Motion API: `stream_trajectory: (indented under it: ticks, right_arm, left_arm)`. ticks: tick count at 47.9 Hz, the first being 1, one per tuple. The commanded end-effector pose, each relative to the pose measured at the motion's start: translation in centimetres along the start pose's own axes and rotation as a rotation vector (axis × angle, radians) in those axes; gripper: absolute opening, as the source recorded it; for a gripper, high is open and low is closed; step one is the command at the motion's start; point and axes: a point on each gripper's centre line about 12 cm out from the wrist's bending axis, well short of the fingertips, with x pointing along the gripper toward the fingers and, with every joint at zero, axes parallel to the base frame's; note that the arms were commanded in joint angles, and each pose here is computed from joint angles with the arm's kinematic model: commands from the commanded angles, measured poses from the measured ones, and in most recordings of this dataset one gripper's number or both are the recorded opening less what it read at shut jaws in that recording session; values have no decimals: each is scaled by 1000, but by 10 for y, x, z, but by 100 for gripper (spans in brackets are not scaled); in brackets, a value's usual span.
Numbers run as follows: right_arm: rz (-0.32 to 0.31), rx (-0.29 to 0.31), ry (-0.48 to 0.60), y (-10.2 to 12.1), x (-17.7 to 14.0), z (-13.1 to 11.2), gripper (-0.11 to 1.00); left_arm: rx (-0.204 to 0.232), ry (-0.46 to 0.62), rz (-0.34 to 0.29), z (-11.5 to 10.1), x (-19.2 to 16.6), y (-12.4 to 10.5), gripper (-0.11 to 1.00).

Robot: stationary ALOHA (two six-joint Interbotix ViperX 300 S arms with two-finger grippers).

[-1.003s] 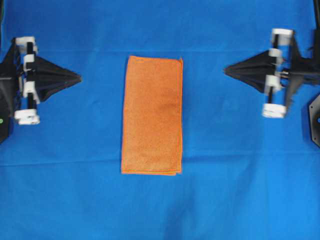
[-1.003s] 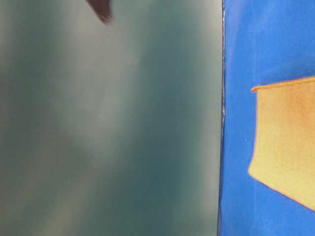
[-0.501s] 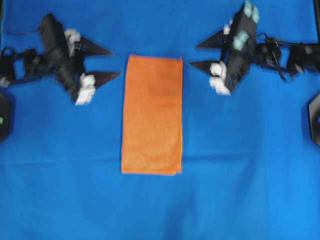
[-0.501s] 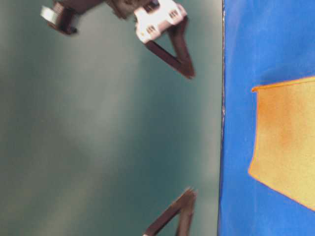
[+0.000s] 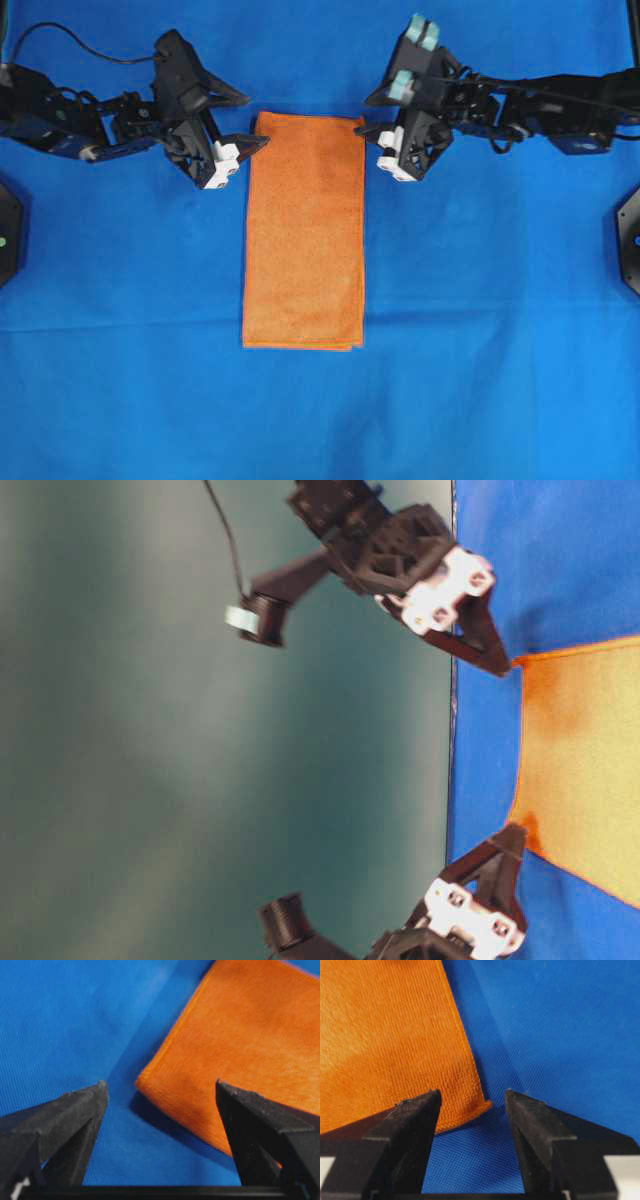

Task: Fold a vertical towel.
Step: 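Lower both grippers and pinch the towel's top left and right corners, then lift the top edge and pull both grippers toward the bottom edge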

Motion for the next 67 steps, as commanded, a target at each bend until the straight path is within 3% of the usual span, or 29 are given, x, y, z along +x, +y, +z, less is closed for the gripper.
stream_trajectory:
  ticks: [1,12,16,20,26,29,44,55,67]
  right_arm:
    - [-1,-4,-20,-1,4,8,58]
    - [-5,-1,2,-3,12,3,58]
    - [-5,-1,2,-3,12,3,56]
    - [-4,-2,6,-2,12,2,47]
    - [4,-19,24,1,12,0,16]
    - [10,-32,30,3,12,-1,3]
    - [7,-32,20,2,12,1,3]
    - [-26,-4,-17,-15,3,13,3]
    - [-81,24,-46,-44,-2,22,3]
  left_arm:
    - [-4,-37,2,11,5,1,82]
    - [-1,-26,1,12,11,0,75]
    - [5,-3,-2,11,13,-2,59]
    - [25,18,-11,8,14,-5,34]
    - [36,35,-20,4,14,-10,3]
    - [39,39,-23,3,14,-11,2]
    - [42,24,-16,8,13,-7,3]
    - [48,-27,14,27,5,6,3]
    - [85,-57,80,45,8,33,2]
